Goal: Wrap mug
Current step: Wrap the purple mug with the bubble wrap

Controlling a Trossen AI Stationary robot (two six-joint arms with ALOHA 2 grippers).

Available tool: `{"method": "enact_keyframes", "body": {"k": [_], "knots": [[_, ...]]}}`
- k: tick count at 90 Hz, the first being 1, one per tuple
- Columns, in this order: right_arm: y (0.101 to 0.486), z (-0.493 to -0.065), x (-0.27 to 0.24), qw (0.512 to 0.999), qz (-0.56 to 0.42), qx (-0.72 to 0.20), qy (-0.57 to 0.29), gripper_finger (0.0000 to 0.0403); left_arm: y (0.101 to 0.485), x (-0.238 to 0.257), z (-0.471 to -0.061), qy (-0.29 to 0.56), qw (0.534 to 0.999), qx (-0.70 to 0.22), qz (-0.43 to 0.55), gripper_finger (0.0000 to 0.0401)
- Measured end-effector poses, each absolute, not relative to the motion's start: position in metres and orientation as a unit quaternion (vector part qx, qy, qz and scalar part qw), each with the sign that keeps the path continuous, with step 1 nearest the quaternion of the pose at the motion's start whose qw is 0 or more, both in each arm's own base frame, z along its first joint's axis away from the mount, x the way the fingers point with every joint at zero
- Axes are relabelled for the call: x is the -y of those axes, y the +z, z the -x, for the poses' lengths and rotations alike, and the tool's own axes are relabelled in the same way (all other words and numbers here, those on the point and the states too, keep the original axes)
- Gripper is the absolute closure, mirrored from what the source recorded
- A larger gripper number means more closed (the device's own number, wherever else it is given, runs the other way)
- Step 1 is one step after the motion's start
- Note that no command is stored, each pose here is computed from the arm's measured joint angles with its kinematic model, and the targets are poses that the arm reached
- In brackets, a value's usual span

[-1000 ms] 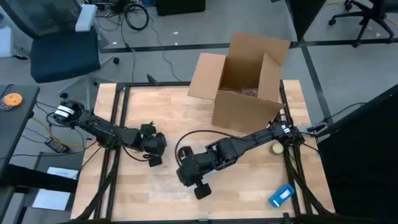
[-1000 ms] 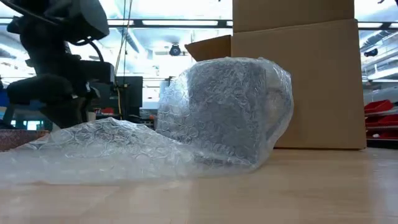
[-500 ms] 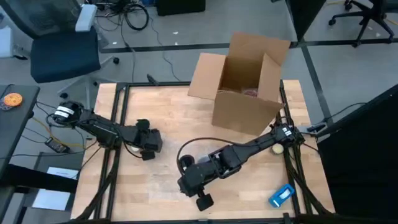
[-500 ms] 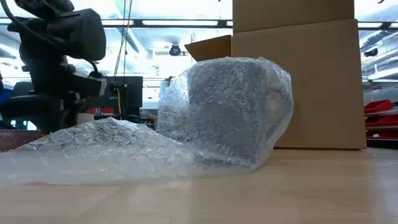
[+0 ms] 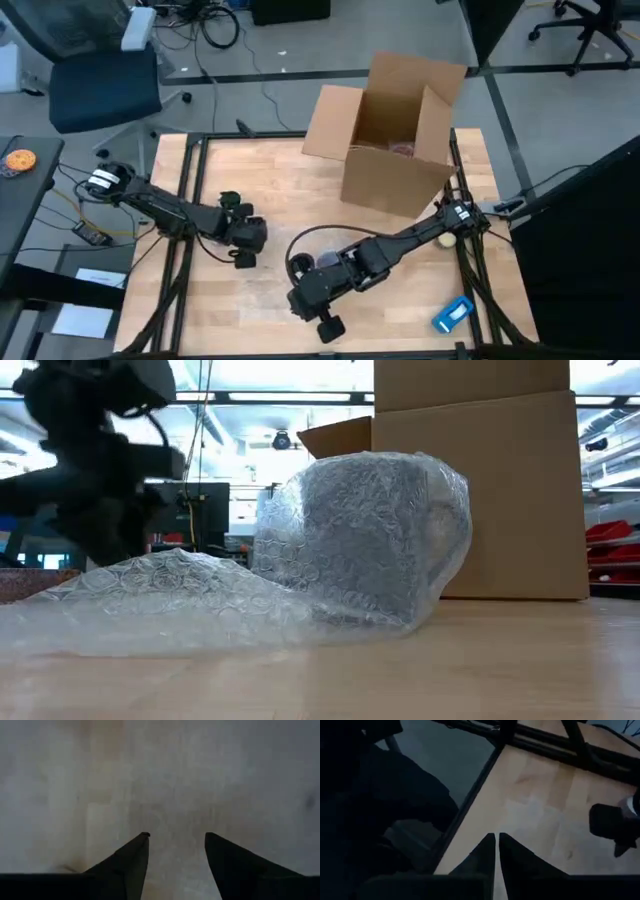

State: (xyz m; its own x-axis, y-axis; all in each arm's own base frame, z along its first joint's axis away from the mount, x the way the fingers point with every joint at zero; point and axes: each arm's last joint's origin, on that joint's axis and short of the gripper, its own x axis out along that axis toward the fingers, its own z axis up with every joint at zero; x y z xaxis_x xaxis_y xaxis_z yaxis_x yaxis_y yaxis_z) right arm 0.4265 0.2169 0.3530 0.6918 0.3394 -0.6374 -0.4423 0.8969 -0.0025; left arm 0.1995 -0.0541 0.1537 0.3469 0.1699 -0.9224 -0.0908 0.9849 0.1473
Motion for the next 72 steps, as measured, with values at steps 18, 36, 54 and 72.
{"method": "enact_keyframes", "body": {"k": [18,36,54,72], "knots": [[0.341,-0.423,-0.234,0.913,0.083,-0.324,0.233,0.0403,0.125,0.051,-0.189,0.087,0.847,-0.525,0.007,0.0223],[0.305,-0.445,-0.24,0.925,0.042,-0.24,0.292,0.0403,0.118,0.051,-0.189,0.088,0.868,-0.487,0.037,0.0246],[0.265,-0.464,-0.216,0.941,-0.014,-0.187,0.281,0.0403,0.123,0.054,-0.199,0.059,0.898,-0.435,0.024,0.0362],[0.249,-0.471,-0.193,0.942,-0.063,-0.211,0.253,0.0403,0.136,0.057,-0.212,0.064,0.921,-0.384,0.021,0.0398]]}}
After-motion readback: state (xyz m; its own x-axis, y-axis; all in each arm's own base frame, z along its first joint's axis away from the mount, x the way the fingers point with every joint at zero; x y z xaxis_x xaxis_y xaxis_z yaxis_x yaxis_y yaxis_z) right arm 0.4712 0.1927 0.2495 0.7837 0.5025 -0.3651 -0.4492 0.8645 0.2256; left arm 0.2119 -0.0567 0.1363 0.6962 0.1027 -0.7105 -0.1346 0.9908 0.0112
